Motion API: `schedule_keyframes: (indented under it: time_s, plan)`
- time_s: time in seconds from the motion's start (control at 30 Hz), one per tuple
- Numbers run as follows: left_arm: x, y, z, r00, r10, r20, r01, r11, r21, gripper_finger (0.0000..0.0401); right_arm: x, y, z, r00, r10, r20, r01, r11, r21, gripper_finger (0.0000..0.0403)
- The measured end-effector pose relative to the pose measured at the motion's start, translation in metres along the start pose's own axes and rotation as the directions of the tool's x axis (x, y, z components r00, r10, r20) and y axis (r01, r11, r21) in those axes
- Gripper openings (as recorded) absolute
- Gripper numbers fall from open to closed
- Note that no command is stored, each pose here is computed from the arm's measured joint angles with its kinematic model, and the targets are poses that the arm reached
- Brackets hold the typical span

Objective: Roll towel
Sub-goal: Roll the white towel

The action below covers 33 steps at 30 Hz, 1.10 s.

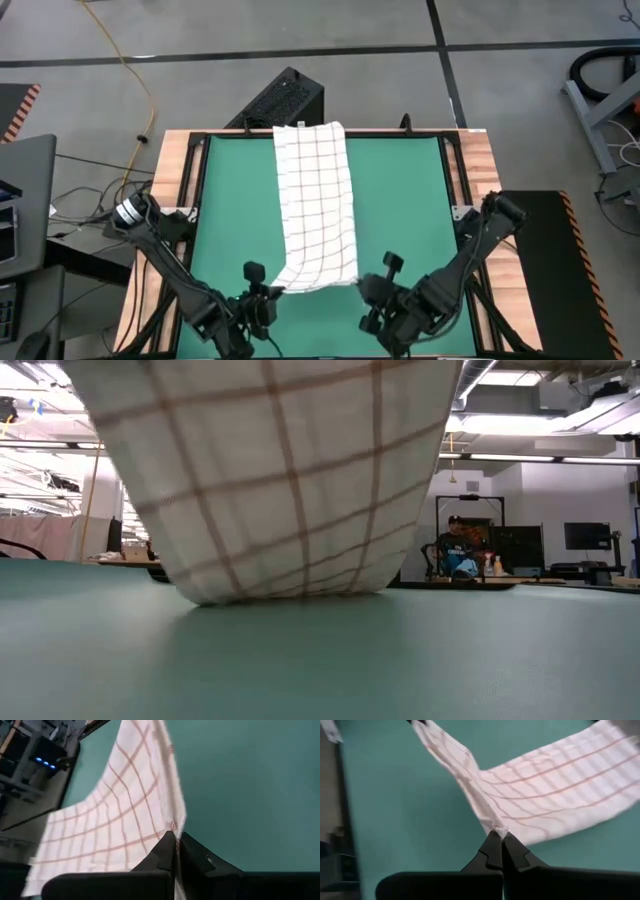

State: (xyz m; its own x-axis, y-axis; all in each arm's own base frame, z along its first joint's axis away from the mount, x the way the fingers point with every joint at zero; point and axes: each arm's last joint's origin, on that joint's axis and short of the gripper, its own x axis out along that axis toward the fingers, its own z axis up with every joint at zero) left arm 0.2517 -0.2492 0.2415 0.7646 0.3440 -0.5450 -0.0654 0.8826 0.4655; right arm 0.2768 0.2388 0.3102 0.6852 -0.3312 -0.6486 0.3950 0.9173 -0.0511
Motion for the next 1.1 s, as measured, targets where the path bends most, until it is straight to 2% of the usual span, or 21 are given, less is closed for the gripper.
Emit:
schedule_keyframes:
  time_s: [0.13, 0.33, 0.5, 0.63, 0.77, 0.9, 1.1]
  plan:
    - [0.001, -0.009, -0.014, 0.999, -0.046, -0.006, 0.045, 0.996, -0.075, 0.0000, 0.010, 0.013, -0.022, 0.998, 0.061, 0.027, -0.063, 0.994, 0.086, 0.0003]
    - [-0.007, -0.021, -0.018, 0.984, -0.175, -0.024, 0.168, 0.969, -0.182, 0.0000, 0.018, 0.021, -0.056, 0.993, 0.112, 0.032, -0.116, 0.971, 0.208, 0.0003]
    - [-0.016, -0.029, -0.018, 0.980, -0.193, 0.037, 0.197, 0.960, -0.200, 0.0000, 0.019, 0.023, -0.077, 0.992, 0.123, 0.021, -0.124, 0.952, 0.280, 0.0003]
    - [-0.016, -0.034, -0.025, 0.981, -0.179, 0.073, 0.191, 0.958, -0.216, 0.0000, 0.022, 0.026, -0.083, 0.986, 0.161, 0.040, -0.165, 0.941, 0.296, 0.0003]
    - [-0.009, -0.041, -0.036, 0.971, -0.211, 0.108, 0.232, 0.939, -0.255, 0.0000, 0.027, 0.032, -0.085, 0.982, 0.184, 0.045, -0.189, 0.943, 0.275, 0.0003]
    - [-0.001, -0.045, -0.050, 0.964, -0.232, 0.128, 0.261, 0.916, -0.305, 0.0000, 0.032, 0.038, -0.088, 0.977, 0.213, 0.033, -0.213, 0.935, 0.284, 0.0003]
    - [0.000, -0.049, -0.057, 0.954, -0.266, 0.140, 0.300, 0.867, -0.398, 0.0000, 0.045, 0.051, -0.100, 0.971, 0.239, 0.024, -0.235, 0.924, 0.302, 0.0003]
